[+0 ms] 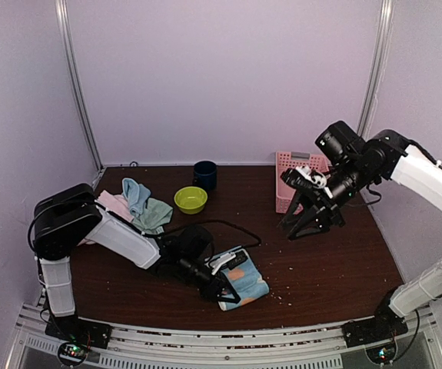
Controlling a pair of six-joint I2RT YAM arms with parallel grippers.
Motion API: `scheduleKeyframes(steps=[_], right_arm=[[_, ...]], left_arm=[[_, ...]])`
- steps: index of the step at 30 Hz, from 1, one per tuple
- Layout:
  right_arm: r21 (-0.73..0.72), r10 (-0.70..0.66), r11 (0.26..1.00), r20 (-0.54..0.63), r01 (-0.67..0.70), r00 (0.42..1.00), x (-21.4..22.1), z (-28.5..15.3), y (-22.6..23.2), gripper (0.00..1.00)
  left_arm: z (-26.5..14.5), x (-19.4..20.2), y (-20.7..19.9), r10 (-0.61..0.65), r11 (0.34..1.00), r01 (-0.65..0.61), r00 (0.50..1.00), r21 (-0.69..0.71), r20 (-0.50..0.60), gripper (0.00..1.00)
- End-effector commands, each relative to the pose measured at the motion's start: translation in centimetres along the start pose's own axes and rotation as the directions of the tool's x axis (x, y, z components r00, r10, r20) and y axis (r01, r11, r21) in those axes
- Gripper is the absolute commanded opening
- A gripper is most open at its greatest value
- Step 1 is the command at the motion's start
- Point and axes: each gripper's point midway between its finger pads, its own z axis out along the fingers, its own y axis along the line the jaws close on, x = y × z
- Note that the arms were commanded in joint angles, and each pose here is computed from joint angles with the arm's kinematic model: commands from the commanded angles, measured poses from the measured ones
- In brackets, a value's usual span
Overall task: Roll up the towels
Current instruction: Roll the towel at the center of the board.
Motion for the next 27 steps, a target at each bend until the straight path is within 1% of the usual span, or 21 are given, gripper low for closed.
scheduleKeyframes(steps=[1, 3, 4, 5, 6, 7, 8, 11, 13, 18, 23, 26, 27], right_arm=[[-0.023, -0.059, 0.998, -0.188, 0.056, 0.98, 4.3, 4.7, 2.1, 0.31], [-0.027, -0.104, 0.995, -0.267, 0.1, 0.958, 6.0, 7.1, 3.0, 0.29], [-0.012, -0.122, 0.992, -0.294, 0.123, 0.948, 6.7, 7.9, 2.9, 0.28], [0.03, -0.111, 0.991, -0.319, 0.127, 0.941, 7.2, 8.7, 2.4, 0.28], [0.097, -0.109, 0.983, -0.362, 0.154, 0.926, 8.1, 9.4, 1.3, 0.31], [0.151, -0.124, 0.97, -0.376, 0.193, 0.918, 8.5, 10.1, 0.1, 0.35], [0.175, -0.131, 0.96, -0.409, 0.218, 0.903, 9.5, 10.7, -0.5, 0.37], [0.194, -0.152, 0.94, -0.5, 0.281, 0.853, 12.4, 12.6, -1.8, 0.38], [0.183, -0.176, 0.931, -0.532, 0.315, 0.828, 14.0, 13.6, -2.2, 0.38], [0.187, -0.208, 0.911, -0.562, 0.368, 0.801, 15.5, 16.0, -2.9, 0.4], [0.2, -0.221, 0.896, -0.575, 0.397, 0.788, 16.2, 17.4, -3.5, 0.43], [0.196, -0.222, 0.894, -0.589, 0.403, 0.777, 17.2, 18.1, -3.7, 0.43], [0.179, -0.231, 0.894, -0.601, 0.411, 0.765, 17.7, 18.3, -3.7, 0.43]], left_arm=[[0.4, 0.8, 0.1, -0.138, 0.985, 0.137, 0.99, 0.104, 0.008, 0.12], [0.4, 0.9, 0.5, -0.162, 0.981, 0.159, 0.987, 0.114, 0.016, 0.12], [0.5, 1.0, 0.7, -0.171, 0.979, 0.168, 0.985, 0.115, 0.015, 0.12], [0.6, 1.1, 0.9, -0.178, 0.978, 0.175, 0.984, 0.114, 0.012, 0.12], [0.6, 1.3, 1.0, -0.18, 0.978, 0.178, 0.984, 0.113, 0.009, 0.12], [0.7, 1.4, 1.2, -0.184, 0.977, 0.182, 0.983, 0.11, 0.004, 0.12], [0.7, 1.6, 1.4, -0.19, 0.977, 0.189, 0.982, 0.103, -0.001, 0.12], [0.8, 1.9, 1.7, -0.195, 0.977, 0.194, 0.981, 0.093, -0.005, 0.12], [0.8, 2.1, 1.7, -0.199, 0.976, 0.199, 0.98, 0.095, -0.008, 0.13], [0.8, 2.6, 1.8, -0.201, 0.975, 0.202, 0.979, 0.091, -0.022, 0.13], [0.8, 2.6, 1.7, -0.197, 0.976, 0.198, 0.98, 0.094, -0.023, 0.13], [0.8, 2.6, 1.7, -0.196, 0.976, 0.197, 0.98, 0.096, -0.024, 0.14], [0.8, 2.6, 1.7, -0.194, 0.976, 0.196, 0.981, 0.097, -0.024, 0.14]])
